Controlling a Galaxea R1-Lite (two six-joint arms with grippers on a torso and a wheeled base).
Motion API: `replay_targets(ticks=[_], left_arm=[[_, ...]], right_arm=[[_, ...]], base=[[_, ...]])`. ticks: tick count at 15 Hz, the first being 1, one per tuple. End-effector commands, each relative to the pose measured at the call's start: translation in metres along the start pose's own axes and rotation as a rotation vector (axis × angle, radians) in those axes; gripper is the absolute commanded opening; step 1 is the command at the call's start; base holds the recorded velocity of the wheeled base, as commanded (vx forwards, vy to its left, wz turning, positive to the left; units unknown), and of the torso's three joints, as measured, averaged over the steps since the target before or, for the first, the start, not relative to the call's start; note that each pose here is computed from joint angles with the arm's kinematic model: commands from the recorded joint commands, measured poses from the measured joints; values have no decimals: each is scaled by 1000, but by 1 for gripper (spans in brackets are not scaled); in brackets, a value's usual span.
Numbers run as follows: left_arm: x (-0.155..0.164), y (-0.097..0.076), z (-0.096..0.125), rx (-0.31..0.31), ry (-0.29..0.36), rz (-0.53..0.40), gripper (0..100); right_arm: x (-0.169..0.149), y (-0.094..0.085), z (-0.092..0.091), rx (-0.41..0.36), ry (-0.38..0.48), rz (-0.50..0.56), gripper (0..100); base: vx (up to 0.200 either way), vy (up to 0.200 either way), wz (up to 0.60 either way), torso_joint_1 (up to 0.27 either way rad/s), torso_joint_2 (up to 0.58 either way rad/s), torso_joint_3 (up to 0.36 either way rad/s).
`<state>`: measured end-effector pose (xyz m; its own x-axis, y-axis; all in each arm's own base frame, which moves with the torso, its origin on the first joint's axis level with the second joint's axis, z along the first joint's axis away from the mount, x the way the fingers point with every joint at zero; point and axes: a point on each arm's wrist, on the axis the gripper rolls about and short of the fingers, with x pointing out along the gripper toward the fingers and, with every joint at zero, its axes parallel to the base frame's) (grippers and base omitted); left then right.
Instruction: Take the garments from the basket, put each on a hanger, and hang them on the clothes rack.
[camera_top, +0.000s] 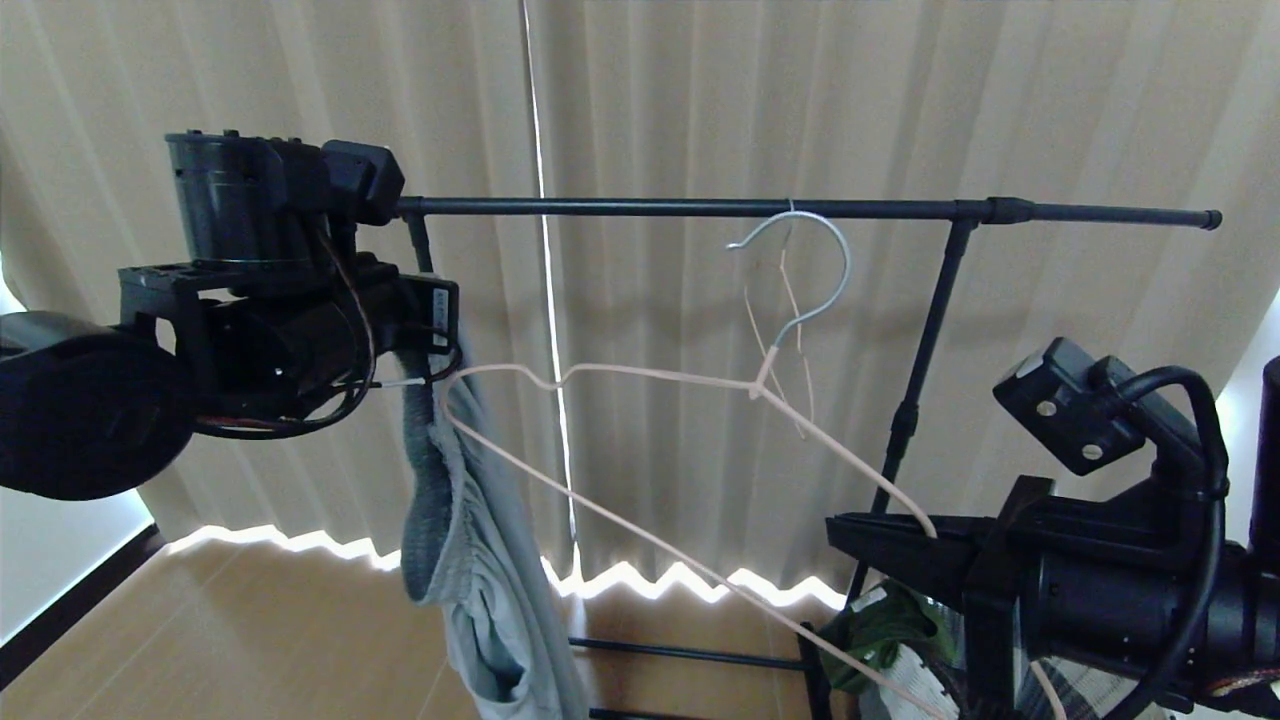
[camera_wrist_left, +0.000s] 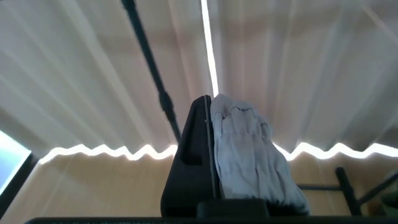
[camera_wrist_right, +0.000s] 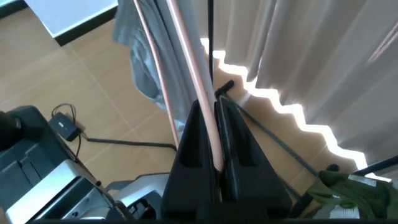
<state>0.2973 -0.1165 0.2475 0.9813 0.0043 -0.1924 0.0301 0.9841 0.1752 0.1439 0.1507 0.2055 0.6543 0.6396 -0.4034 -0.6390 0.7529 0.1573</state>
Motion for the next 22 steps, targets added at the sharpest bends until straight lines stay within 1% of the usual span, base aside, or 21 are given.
replay_targets(ticks=[1,3,5,8,10,12,13,14,15,16,17,18,20,22], left_arm=[[4,-2,-3,4,12,18,0],[9,0,-6,12,29,78,0],[9,-1,-7,14,34,80,0],[8,-2,-7,14,33,76,0],[7,-1,-7,14,34,77,0],[-2,3,-4,13,27,81,0],[-4,4,-5,13,27,81,0],[-5,4,-5,16,30,84,0],[-5,5,-6,18,32,96,0],[-4,6,-7,20,39,137,0],[-4,6,-8,23,44,156,0],[-3,6,-12,42,59,176,0],[-4,7,-19,89,83,181,0],[-4,7,-25,122,104,179,0]], right_arm=[[2,2,-1,-5,9,6,0],[1,6,-2,-14,10,30,0],[2,9,-3,-21,14,44,0],[16,11,-3,-23,45,36,0],[28,12,2,-20,48,11,0],[41,9,13,4,26,-46,0],[47,10,18,28,18,-59,0],[52,11,24,67,1,-74,0],[56,11,26,85,-5,-94,0],[65,11,29,107,-16,-145,0],[69,11,30,107,-15,-172,0],[72,11,29,105,-12,-195,0],[69,11,29,104,-10,-194,0],[64,10,26,97,36,-209,0]], base=[[0,0,0,0,0,0],[0,0,0,0,0,0],[0,0,0,0,0,0],[0,0,0,0,0,0],[0,0,0,0,0,0],[0,0,0,0,0,0],[0,0,0,0,0,0],[0,0,0,0,0,0],[0,0,0,0,0,0],[0,0,0,0,0,0],[0,0,0,0,0,0],[0,0,0,0,0,0],[0,0,0,0,0,0],[0,0,0,0,0,0]])
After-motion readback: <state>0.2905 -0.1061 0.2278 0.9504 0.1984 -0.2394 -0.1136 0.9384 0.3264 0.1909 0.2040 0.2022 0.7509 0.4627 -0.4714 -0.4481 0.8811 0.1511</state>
